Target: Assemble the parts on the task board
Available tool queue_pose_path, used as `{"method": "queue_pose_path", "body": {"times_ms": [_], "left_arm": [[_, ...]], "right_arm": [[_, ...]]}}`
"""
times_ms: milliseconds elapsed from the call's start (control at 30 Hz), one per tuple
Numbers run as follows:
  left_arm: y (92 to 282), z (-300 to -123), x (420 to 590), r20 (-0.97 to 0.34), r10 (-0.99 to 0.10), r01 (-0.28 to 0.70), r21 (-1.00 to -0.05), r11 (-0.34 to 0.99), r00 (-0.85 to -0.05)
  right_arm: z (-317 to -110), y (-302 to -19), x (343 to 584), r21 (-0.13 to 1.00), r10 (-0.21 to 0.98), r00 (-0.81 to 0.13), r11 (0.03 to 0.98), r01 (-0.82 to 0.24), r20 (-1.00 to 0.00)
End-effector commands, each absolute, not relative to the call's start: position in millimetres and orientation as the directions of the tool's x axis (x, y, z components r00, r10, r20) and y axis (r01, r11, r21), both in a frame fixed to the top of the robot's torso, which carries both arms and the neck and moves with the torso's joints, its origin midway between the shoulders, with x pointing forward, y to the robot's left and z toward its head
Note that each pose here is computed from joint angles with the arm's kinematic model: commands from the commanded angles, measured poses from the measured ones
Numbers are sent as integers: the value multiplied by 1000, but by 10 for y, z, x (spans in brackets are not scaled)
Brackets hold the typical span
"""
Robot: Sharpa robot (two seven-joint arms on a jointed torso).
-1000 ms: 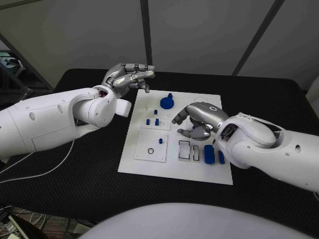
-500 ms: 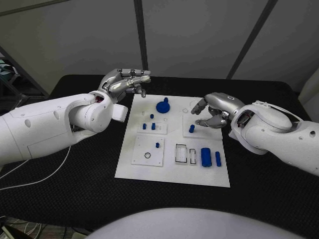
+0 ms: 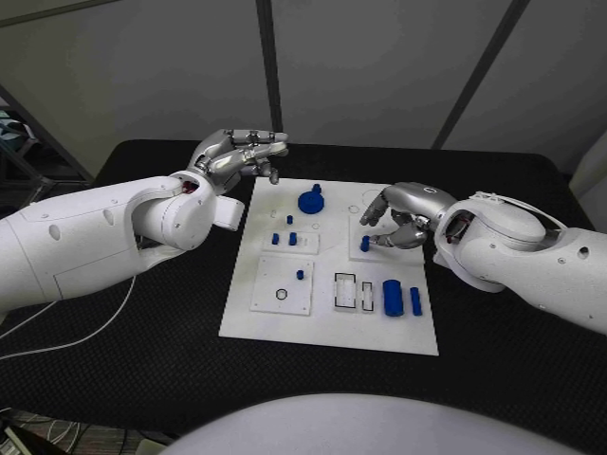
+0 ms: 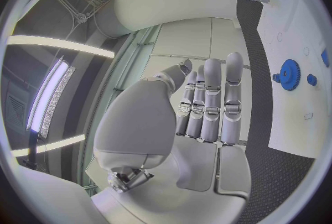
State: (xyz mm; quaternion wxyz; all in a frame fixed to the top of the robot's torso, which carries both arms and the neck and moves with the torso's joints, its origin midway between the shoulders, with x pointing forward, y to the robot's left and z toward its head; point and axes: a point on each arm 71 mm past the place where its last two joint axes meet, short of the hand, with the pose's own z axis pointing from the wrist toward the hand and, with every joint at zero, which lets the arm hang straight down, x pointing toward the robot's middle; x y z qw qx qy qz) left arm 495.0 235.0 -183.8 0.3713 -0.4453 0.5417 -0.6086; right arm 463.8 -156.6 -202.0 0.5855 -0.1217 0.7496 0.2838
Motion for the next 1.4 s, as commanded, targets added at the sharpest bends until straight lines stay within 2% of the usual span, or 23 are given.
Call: {"method": "queue_pose_path", "body": {"times_ms": [33, 1400], "left_arm": [[2341, -1820, 4951, 147, -929, -23, -989, -148, -340], [2355, -1825, 4960, 145, -931, -24, -989, -145, -335]], "right_arm": [[-2049, -1522, 4608, 266, 103, -314, 801, -537, -944], [-2218, -1446, 4609, 196, 20, -317, 821, -536, -948]]}}
